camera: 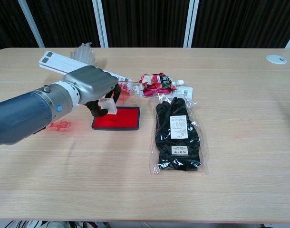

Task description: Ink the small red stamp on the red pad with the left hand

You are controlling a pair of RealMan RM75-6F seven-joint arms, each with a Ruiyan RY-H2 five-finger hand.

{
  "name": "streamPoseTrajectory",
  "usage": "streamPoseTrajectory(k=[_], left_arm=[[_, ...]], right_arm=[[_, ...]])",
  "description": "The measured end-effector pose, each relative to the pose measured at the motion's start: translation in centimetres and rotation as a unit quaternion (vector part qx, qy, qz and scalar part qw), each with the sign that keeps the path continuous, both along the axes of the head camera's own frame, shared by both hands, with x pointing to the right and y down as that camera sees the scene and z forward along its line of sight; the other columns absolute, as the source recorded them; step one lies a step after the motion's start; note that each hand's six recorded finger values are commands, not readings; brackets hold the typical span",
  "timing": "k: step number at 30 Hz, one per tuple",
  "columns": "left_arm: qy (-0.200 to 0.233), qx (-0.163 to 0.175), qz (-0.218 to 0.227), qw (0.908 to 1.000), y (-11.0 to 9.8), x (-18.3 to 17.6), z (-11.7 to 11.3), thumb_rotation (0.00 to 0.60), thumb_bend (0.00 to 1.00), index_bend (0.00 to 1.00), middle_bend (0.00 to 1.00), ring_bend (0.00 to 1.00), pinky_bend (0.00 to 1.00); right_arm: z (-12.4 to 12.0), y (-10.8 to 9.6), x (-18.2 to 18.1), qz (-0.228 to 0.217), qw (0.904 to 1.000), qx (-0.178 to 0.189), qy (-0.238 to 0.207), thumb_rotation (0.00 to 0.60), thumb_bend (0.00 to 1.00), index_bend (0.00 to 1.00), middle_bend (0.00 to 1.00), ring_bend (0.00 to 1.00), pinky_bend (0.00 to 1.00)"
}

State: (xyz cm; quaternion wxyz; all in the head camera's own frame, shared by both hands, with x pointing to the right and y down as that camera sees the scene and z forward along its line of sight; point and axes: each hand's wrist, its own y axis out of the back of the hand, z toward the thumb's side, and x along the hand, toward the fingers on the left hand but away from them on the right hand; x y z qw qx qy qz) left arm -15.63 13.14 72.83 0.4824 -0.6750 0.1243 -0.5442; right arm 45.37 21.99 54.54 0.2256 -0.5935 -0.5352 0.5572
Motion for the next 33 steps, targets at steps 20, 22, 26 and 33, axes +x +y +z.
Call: streamPoseTrajectory(k=[20,22,26,33], left_arm=[[-0.029,-0.003,0.005,0.9996,-0.4,0.8,0.6,0.6,0.54,0.71,0.72,0.59,0.66],[-0.032,-0.004,0.004,0.9995,-0.5,0.7,0.7,0.6,0.54,0.71,0.72,0.59,0.66],[-0.037,-0.005,0.003,0.9993,-0.5,0.6,0.9,0.6,0.55,0.71,0.73,0.59,0.66],[-0.043,-0.008,0.004,0.9991,-0.2,0.4,1.5,0.6,0.55,0.71,0.73,0.59,0.67]], right_arm=[[0.1,0.0,0.1,0.004,1.0,-0.003,-0.002,0.6,0.11,0.0,0.0,0.0,0.2],[0.1,0.0,0.1,0.004,1.0,-0.003,-0.002,0.6,0.11,0.0,0.0,0.0,0.2],[0.1,0.0,0.1,0.004,1.0,-0.004,-0.002,0.6,0.12,0.0,0.0,0.0,0.2],[0.1,0.1,0.2,0.005,1.0,-0.004,-0.003,0.6,0.12,0.0,0.0,0.0,0.2]])
